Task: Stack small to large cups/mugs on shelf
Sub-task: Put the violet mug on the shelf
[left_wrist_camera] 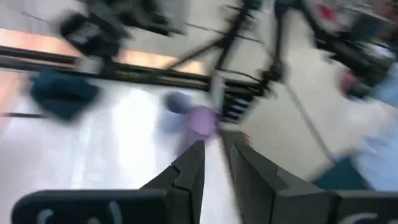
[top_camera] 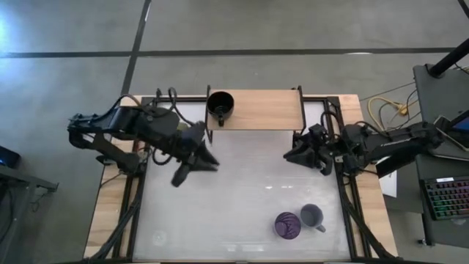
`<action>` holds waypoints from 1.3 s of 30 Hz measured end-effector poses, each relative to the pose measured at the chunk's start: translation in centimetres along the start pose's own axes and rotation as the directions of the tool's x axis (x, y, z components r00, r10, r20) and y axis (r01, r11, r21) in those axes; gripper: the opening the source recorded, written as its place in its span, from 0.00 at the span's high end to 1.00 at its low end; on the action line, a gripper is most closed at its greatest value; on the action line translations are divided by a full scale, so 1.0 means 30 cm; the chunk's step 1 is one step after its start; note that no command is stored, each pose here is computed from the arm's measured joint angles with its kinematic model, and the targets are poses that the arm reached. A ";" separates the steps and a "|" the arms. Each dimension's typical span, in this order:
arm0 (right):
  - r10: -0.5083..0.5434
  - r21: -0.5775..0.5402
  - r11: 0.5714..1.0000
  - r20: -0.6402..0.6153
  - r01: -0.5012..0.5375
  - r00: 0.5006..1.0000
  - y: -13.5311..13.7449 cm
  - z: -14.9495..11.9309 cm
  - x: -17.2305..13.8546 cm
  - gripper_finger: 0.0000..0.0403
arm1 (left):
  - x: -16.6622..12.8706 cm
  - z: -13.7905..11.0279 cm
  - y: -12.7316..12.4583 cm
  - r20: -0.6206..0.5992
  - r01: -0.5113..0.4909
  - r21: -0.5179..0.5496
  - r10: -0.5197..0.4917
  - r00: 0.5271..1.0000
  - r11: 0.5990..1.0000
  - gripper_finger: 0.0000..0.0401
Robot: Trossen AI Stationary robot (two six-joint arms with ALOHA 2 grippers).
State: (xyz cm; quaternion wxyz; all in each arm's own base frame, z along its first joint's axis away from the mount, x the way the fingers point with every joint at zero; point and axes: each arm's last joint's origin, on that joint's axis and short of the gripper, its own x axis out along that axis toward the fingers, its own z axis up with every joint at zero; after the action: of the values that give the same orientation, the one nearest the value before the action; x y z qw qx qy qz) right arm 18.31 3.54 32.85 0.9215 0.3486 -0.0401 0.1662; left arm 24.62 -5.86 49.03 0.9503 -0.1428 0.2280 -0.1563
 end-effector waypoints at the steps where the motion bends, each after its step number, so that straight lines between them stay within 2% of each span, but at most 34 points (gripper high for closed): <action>1: 0.005 0.003 1.000 -0.002 -0.005 1.000 0.002 -0.002 0.001 0.80 | 0.003 -0.005 -0.007 -0.020 0.063 0.004 -0.063 0.998 0.998 0.84; 4: 0.009 0.058 0.998 -0.005 -0.008 1.000 0.005 -0.005 0.002 0.80 | 0.023 -0.014 -0.012 -0.044 0.152 0.055 -0.150 0.988 0.987 0.84; 10: -0.026 0.013 1.000 0.036 0.025 0.999 -0.004 -0.006 0.017 0.80 | 0.021 0.030 -0.022 0.098 0.168 0.096 -0.177 0.979 0.981 0.84; 13: -0.077 0.065 0.995 0.065 0.073 0.995 -0.019 -0.011 0.033 0.80 | 0.013 0.034 -0.024 0.111 0.160 0.101 -0.171 0.979 0.982 0.84; 16: -0.068 0.109 0.992 0.080 0.059 0.994 -0.025 -0.013 0.049 0.80 | 0.014 0.035 -0.022 0.115 0.149 0.101 -0.160 0.980 0.984 0.84; 24: -0.063 -0.045 0.997 0.087 0.067 0.994 -0.007 0.018 0.116 0.80 | 0.013 0.045 -0.025 0.150 0.149 0.117 -0.166 0.975 0.982 0.84; 29: -0.084 -0.085 0.992 0.053 0.089 0.995 0.009 0.043 0.169 0.80 | 0.011 0.045 -0.025 0.152 0.149 0.111 -0.165 0.975 0.983 0.84; 32: -0.150 -0.135 0.980 -0.022 0.146 0.988 0.039 0.082 0.192 0.80 | 0.012 0.044 -0.025 0.148 0.148 0.109 -0.164 0.975 0.983 0.84; 34: -0.291 -0.170 0.949 -0.138 0.266 0.947 0.057 0.107 0.192 0.80 | 0.011 0.036 -0.022 0.124 0.143 0.101 -0.155 0.980 0.985 0.84; 35: -0.368 -0.195 0.923 -0.201 0.332 0.908 0.064 0.116 0.189 0.80 | 0.011 0.031 -0.020 0.111 0.134 0.095 -0.145 0.983 0.986 0.84; 39: -0.591 -0.282 0.807 -0.391 0.519 0.706 0.108 0.150 0.168 0.80 | 0.007 0.002 -0.004 0.045 0.043 0.068 -0.046 0.998 0.997 0.84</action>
State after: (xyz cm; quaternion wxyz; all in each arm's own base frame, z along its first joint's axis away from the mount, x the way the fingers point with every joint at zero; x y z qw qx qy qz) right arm 22.16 4.26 39.22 0.9341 0.2240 0.2743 -0.0452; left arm 24.79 -6.04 49.06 0.9559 -0.1196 0.1972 -0.1816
